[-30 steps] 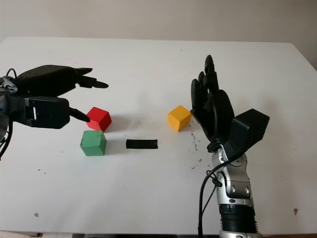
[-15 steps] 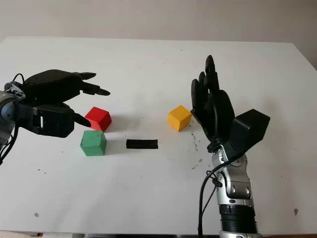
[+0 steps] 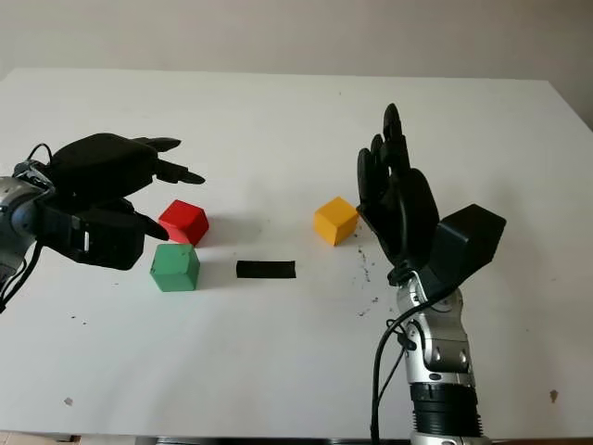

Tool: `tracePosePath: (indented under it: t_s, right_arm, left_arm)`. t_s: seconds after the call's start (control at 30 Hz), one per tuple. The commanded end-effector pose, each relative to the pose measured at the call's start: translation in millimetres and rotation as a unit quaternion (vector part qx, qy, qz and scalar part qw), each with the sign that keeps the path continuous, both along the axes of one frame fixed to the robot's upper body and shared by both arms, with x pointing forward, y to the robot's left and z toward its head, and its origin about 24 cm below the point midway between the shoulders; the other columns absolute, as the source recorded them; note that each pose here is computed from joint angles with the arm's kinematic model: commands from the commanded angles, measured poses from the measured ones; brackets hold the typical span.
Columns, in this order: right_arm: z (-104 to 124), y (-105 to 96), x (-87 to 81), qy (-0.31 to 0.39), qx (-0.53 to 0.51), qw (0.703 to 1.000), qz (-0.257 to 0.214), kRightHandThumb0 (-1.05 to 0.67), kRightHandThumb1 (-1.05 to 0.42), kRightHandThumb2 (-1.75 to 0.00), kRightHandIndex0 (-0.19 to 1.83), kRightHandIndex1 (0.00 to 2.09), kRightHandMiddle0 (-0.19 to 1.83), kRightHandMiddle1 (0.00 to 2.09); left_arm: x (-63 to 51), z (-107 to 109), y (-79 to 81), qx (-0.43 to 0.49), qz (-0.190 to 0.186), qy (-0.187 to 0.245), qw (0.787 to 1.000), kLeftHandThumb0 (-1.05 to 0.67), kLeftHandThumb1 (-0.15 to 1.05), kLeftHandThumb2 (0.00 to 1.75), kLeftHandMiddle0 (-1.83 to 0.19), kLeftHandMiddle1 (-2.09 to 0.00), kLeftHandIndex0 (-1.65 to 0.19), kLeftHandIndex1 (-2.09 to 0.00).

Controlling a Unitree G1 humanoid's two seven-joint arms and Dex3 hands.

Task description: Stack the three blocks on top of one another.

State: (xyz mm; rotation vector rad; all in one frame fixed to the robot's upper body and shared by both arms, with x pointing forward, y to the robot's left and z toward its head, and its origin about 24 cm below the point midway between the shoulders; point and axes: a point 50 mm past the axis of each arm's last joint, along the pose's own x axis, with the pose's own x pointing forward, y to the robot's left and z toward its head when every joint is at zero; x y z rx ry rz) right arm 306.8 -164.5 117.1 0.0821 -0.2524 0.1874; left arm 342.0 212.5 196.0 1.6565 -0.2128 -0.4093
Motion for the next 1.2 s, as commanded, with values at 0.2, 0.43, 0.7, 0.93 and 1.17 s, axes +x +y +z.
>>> tracePosePath:
  t_s: [0.2, 0.43, 0.7, 0.93, 1.17]
  right_arm:
    - [2.8, -4.3, -3.7, -0.008, -0.010, 1.000, -0.003, -0.71, -1.05, -0.57, -0.19, 0.00, -0.19, 0.00]
    - [2.7, -5.0, -4.6, -0.006, -0.008, 1.000, -0.008, -0.71, -1.05, -0.56, -0.19, 0.00, -0.19, 0.00]
    - [2.1, -4.6, -4.9, -0.005, -0.008, 1.000, -0.011, -0.71, -1.05, -0.55, -0.19, 0.00, -0.19, 0.00]
    - [1.3, -4.4, -4.8, -0.007, -0.009, 1.000, -0.011, -0.70, -1.05, -0.55, -0.19, 0.00, -0.19, 0.00]
    - [-0.4, -4.6, -4.7, -0.007, -0.002, 1.000, -0.014, -0.70, -1.05, -0.55, -0.19, 0.00, -0.19, 0.00]
  left_arm:
    - [2.4, -10.6, -3.8, 0.005, -0.006, -0.002, 1.000, -0.63, 0.83, 0.06, -0.18, -0.06, -0.57, -0.09]
    - [4.0, -14.8, -6.6, 0.011, -0.007, 0.002, 1.000, -0.62, 0.83, 0.06, -0.20, -0.06, -0.64, -0.13]
    - [5.1, -18.1, -6.2, 0.007, -0.011, 0.005, 1.000, -0.59, 0.84, 0.06, -0.24, -0.07, -0.75, -0.21]
    - [4.9, -19.6, -3.9, 0.019, -0.024, 0.006, 1.000, -0.42, 0.91, 0.06, -0.30, -0.06, -0.49, -1.07]
    - [4.5, -18.0, -2.0, 0.024, -0.038, 0.000, 0.999, -0.35, 0.95, 0.06, -0.32, -0.06, -0.43, -1.23]
